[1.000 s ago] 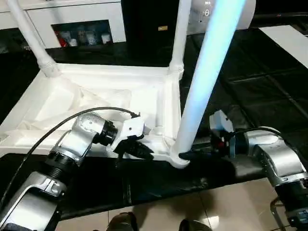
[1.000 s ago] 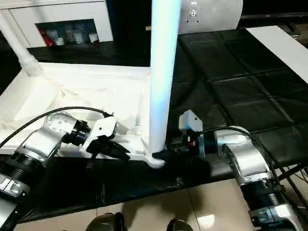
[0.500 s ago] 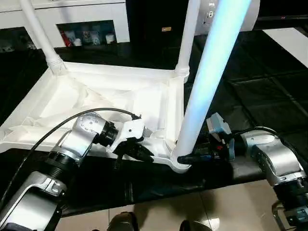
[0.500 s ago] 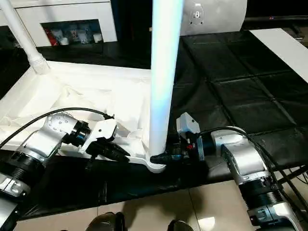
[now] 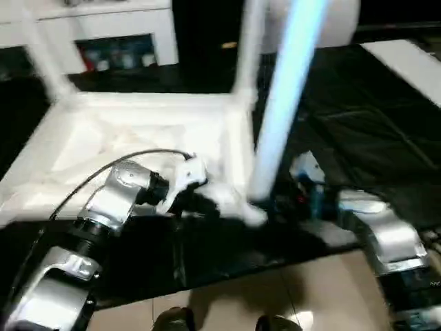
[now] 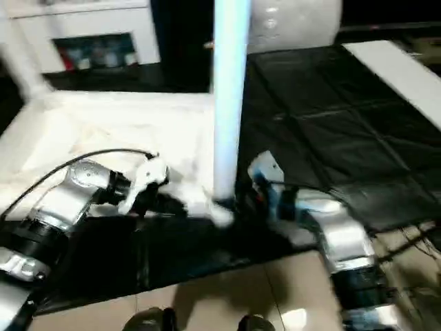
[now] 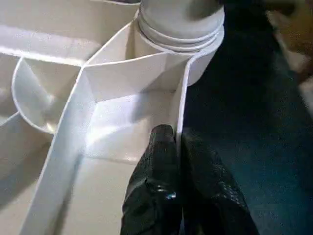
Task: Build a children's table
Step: Rotate leg to tighten
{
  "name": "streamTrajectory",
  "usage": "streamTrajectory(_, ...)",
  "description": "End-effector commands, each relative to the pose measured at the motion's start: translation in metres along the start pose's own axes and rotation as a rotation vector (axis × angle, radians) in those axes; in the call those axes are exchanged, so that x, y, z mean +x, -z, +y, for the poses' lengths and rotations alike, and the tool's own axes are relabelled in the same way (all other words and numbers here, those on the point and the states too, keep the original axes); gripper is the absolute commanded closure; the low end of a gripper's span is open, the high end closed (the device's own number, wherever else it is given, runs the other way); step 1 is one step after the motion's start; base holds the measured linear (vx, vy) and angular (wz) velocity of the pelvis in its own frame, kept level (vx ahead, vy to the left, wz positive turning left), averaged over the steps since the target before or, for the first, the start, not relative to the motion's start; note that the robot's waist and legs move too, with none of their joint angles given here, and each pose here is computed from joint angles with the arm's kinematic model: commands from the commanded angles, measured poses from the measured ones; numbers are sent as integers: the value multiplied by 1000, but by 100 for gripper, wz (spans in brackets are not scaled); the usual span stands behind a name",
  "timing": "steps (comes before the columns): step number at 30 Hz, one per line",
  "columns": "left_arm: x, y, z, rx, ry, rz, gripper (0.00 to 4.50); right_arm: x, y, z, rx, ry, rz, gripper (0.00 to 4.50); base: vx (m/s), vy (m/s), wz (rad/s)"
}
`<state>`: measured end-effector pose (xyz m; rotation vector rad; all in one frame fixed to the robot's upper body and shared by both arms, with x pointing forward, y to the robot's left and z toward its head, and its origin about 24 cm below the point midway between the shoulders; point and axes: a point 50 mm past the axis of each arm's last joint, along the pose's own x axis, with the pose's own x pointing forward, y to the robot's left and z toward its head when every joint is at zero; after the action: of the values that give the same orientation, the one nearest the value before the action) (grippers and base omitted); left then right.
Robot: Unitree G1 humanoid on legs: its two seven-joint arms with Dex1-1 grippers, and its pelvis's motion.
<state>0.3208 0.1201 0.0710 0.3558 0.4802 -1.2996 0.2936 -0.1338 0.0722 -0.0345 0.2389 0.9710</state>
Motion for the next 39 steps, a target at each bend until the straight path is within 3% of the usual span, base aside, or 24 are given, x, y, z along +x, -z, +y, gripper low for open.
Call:
streamTrajectory(1, 39, -34, -6, -30, -90, -132, 450, 55, 1, 36, 86, 22, -33, 251, 0, 0, 0)
streamTrajectory(2, 39, -34, -6, -30, -90, -132, 450, 55, 1, 36, 86, 22, -33, 251, 0, 0, 0)
streamTrajectory(7, 57, -56, 2, -111, -325, -190, 450, 90, -9, 40, 157, 302, -43, 252, 0, 0, 0)
streamTrajectory(12, 60, -62, 1, -115, -360, -202, 450, 97, -14, 41, 138, 362, -46, 252, 0, 0, 0)
streamTrajectory(13, 61, -62, -2, -96, -340, -199, 450, 96, -16, 39, 115, 383, -72, 197, 0, 0, 0)
streamTrajectory(17, 59, -59, -5, -75, -307, -186, 450, 92, -15, 36, 112, 392, -97, 164, 0, 0, 0)
streamTrajectory(25, 34, -29, -9, 23, -133, -114, 450, 44, -15, 15, -10, 245, -172, 88, 0, 0, 0)
streamTrajectory(31, 19, -13, -12, 124, 30, -38, 450, 12, -16, 2, -123, 42, -131, 55, 0, 0, 0)
streamTrajectory(39, 0, -7, -19, 204, 283, 8, 450, -21, -15, 3, -194, -309, -11, 55, 0, 0, 0)
